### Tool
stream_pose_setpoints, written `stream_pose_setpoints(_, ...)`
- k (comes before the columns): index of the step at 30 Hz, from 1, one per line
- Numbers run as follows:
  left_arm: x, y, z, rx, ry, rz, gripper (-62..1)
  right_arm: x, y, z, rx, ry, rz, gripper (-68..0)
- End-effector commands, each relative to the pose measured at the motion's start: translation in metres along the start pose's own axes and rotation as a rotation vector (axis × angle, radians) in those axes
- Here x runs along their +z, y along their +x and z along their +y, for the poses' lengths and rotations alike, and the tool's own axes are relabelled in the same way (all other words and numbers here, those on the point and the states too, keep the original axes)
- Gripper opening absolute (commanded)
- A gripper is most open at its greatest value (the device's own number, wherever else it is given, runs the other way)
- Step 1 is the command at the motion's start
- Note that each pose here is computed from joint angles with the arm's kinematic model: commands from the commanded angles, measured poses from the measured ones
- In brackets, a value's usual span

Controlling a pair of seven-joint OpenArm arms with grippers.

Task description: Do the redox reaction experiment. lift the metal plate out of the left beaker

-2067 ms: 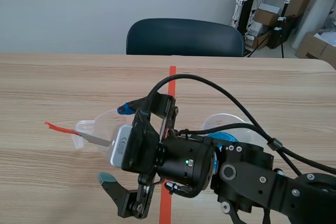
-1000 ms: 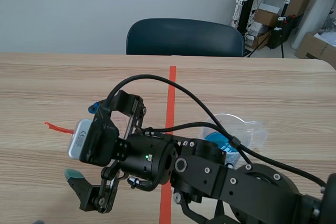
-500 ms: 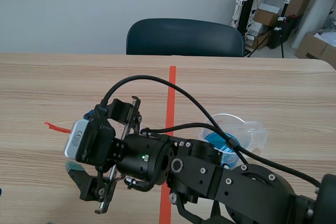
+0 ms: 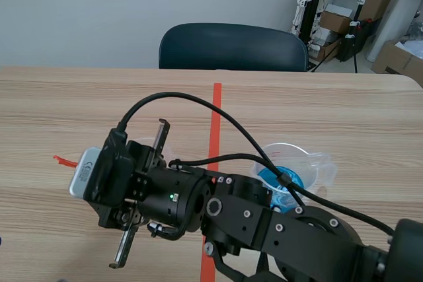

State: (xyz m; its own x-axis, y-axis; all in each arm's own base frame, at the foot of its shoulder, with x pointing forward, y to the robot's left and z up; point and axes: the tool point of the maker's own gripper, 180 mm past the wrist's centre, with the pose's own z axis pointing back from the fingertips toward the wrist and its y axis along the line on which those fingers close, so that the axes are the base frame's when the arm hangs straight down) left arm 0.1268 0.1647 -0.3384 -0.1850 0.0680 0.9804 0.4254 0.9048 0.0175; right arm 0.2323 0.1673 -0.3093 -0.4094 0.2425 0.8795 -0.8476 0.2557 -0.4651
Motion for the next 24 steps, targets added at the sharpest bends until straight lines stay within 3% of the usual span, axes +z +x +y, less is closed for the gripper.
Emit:
stream_pose_setpoints(1, 0.002, 0.011, 0.004, -0.014, 0.003, -0.048, 1.4, -0.004, 0.012, -0.009, 0.012, -0.018, -0.039, -47.4)
stream_pose_setpoints(14, 0.002, 0.011, 0.004, -0.018, 0.003, -0.048, 1.4, 0.007, -0.005, -0.007, 0.019, -0.007, 0.011, -46.8)
stream_pose_setpoints(24, 0.002, 0.011, 0.004, -0.018, 0.003, -0.048, 1.4, 0.017, -0.001, -0.007, 0.029, 0.000, -0.041, -46.8)
